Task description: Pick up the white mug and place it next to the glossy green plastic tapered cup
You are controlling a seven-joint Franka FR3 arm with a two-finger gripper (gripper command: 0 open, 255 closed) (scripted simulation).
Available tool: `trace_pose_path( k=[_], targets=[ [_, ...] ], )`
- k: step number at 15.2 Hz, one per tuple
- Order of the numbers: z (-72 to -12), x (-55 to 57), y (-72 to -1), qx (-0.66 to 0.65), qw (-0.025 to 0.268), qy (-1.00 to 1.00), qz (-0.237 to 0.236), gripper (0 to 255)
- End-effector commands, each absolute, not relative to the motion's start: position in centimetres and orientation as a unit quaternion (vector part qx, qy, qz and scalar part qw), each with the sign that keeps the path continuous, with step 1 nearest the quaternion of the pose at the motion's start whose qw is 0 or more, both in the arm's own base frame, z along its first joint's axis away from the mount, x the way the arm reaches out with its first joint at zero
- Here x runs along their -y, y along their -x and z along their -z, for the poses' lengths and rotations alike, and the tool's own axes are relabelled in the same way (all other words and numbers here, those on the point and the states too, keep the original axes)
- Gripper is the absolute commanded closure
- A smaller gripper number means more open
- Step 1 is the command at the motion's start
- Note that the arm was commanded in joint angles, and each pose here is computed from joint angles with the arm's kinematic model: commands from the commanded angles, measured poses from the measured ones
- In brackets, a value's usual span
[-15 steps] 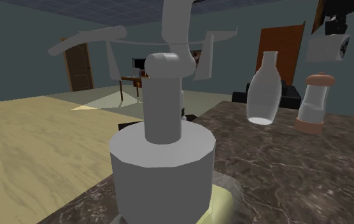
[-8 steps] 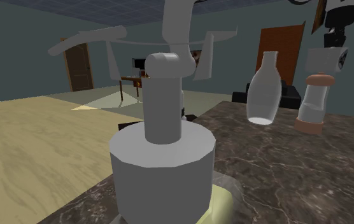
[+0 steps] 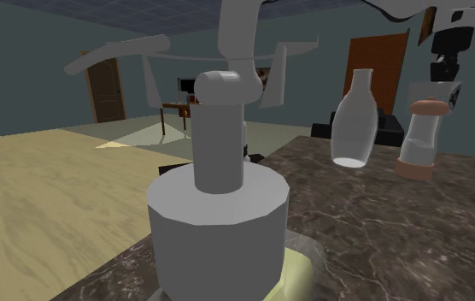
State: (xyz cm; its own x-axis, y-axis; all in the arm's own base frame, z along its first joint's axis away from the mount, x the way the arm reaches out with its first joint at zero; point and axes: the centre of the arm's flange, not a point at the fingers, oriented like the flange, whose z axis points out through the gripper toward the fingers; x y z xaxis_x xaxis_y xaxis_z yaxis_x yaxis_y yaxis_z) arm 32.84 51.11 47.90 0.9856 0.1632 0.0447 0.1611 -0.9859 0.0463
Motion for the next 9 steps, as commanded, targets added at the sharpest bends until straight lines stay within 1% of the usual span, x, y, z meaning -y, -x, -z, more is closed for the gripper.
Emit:
trace_pose_path(
  k=[1,9],
  targets=[
    [-46.9,-51.1,-32.9,-0.081,0.021,-0.996,-0.024,255],
    [-42.7,-51.1,-32.9,-0.081,0.021,-0.996,-0.024,255]
  ],
)
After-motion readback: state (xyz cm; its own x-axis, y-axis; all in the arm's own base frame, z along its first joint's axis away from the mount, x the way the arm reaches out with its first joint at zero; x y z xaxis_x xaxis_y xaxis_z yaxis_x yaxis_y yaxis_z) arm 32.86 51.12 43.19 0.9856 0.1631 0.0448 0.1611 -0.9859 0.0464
